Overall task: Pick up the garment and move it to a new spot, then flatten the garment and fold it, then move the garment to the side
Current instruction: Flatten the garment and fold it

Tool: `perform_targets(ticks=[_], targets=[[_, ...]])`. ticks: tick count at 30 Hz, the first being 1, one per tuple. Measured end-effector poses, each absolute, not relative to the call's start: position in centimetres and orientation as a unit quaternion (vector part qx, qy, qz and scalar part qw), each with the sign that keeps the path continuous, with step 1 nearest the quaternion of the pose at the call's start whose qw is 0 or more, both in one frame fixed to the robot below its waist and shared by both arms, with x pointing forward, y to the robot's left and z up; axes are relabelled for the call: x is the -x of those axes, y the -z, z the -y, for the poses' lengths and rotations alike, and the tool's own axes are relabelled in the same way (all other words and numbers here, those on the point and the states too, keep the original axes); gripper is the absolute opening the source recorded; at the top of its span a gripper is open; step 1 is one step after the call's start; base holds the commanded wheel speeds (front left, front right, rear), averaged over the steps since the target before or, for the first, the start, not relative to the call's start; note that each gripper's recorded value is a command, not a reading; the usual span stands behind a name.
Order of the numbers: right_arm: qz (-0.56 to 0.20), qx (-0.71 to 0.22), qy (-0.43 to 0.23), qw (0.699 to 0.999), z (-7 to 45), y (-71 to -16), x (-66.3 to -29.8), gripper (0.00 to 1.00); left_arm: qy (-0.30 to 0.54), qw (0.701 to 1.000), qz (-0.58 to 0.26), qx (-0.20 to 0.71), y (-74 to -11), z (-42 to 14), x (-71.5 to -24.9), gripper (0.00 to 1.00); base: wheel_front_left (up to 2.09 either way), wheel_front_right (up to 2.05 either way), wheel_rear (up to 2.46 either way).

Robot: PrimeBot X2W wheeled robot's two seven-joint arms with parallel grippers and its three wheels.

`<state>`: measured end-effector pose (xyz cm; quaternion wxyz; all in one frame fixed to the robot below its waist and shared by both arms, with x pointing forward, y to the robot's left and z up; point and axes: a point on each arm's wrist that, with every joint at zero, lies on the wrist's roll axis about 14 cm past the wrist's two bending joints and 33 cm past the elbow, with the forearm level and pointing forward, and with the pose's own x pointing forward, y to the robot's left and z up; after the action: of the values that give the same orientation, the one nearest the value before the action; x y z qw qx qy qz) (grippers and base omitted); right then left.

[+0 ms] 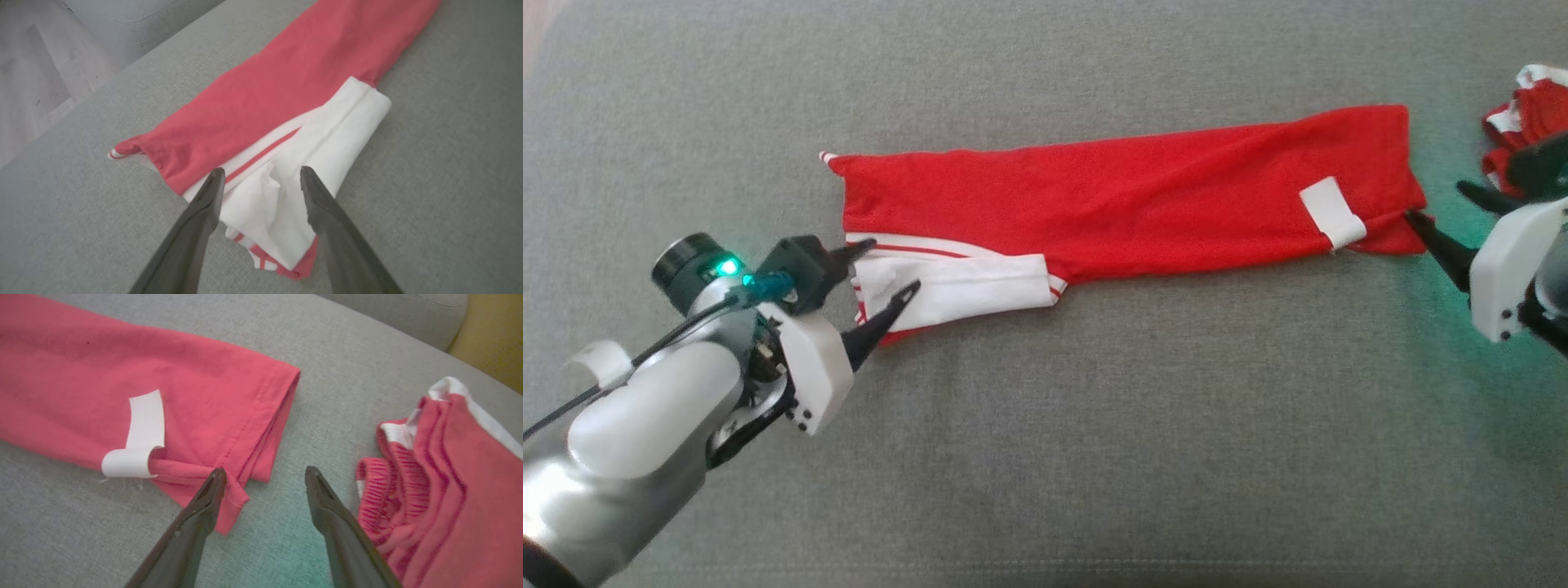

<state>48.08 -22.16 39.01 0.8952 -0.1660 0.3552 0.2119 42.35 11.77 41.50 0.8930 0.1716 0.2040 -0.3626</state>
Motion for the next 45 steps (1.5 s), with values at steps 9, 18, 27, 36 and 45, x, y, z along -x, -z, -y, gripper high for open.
perform_targets(ticks=[9,18,27,36,45], targets=[[-0.23,0.058,-0.155,0.959,23.3,-45.9,-50.7,1.0,0.242,0.962,-0.096,-0.084,-47.0,-12.9,-46.4,1.0,0.0,0.0,0.0],[-0.028,-0.061,-0.135,0.989,21.3,-54.6,-52.0,1.0,0.105,0.992,0.055,0.04,-56.2,-14.2,-48.0,1.0,0.0,0.0,0.0],[0.039,-0.091,-0.106,0.989,19.2,-54.6,-49.1,1.0,0.063,0.992,0.067,0.091,-54.4,-14.2,-44.1,1.0,0.0,0.0,0.0],[0.005,-0.082,-0.088,0.993,16.5,-49.6,-44.4,1.0,0.068,0.993,0.03,0.093,-50.7,-13.2,-41.3,1.0,0.0,0.0,0.0],[0.005,-0.069,-0.086,0.994,16.1,-49.4,-44.8,1.0,0.069,0.994,0.03,0.084,-50.2,-13.9,-41.7,1.0,0.0,0.0,0.0]])
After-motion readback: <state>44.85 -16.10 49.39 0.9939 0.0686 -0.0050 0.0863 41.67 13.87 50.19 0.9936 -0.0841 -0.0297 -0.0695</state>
